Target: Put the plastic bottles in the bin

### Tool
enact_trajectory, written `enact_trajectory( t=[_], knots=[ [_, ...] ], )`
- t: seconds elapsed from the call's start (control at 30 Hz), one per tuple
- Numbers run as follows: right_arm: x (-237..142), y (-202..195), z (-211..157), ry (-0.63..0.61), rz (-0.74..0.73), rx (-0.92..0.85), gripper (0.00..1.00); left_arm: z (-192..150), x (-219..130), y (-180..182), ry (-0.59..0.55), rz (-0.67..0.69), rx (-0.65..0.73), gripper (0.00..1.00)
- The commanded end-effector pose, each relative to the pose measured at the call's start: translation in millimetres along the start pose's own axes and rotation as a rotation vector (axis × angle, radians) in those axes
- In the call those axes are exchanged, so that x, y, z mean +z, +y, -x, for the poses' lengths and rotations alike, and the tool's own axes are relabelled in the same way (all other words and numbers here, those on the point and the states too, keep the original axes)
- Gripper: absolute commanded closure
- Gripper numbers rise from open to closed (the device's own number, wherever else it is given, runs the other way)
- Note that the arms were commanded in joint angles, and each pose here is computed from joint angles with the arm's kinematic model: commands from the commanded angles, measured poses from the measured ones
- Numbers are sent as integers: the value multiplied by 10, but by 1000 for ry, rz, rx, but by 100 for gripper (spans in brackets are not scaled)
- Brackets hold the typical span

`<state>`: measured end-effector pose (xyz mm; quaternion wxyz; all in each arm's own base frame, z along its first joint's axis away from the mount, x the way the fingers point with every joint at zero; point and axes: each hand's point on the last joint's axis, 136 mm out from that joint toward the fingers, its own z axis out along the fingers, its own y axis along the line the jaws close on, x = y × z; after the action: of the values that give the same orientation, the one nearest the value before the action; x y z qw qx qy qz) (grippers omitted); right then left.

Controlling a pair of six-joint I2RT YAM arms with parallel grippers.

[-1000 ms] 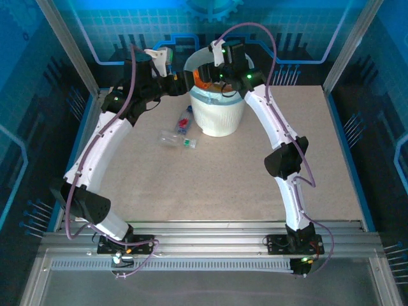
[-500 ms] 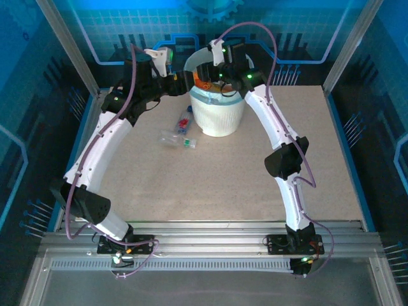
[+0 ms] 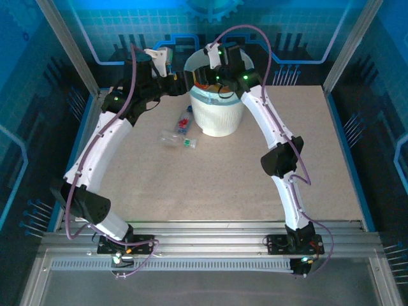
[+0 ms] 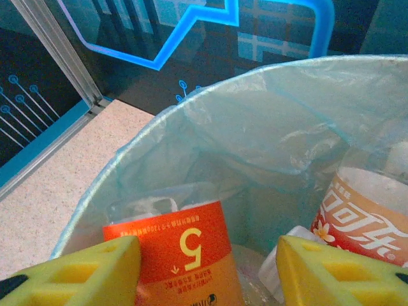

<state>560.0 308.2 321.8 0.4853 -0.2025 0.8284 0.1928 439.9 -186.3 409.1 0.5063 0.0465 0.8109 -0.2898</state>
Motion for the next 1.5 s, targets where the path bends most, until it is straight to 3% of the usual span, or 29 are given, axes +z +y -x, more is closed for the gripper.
enact_trajectory(
  t=[0.0, 0.23, 0.4, 0.57, 0.73, 0.9, 1.07, 1.33, 1.47],
  knots=[
    [73, -158, -251, 85, -41, -11, 42, -31, 2, -10, 5, 7, 16, 26],
    [4, -145, -104, 43, -44, -18, 43, -32, -9, -14, 3, 7, 10, 26],
    [-318, 31, 225, -35, -6, -6, 42, -2, -92, -8, -10, 24, 33, 26],
    [-926, 405, 730, -179, 7, -96, 42, -10, -217, 72, -31, 77, 64, 26],
    [-1229, 951, 812, -224, 51, -236, 41, -111, -425, 230, -64, 155, 83, 26],
    [-1139, 1568, 479, -159, 153, -354, 40, -338, -739, 451, -100, 243, 96, 26],
    [-761, 1992, -169, -4, 241, -399, 39, -736, -1112, 807, -129, 368, 91, 25],
    [-9, 2008, -1239, 232, 218, -328, 39, -1441, -1576, 1293, -118, 535, 57, 24],
    [334, 1889, -1606, 311, 156, -355, 34, -1553, -1693, 1373, -139, 570, 50, 23]
  ],
)
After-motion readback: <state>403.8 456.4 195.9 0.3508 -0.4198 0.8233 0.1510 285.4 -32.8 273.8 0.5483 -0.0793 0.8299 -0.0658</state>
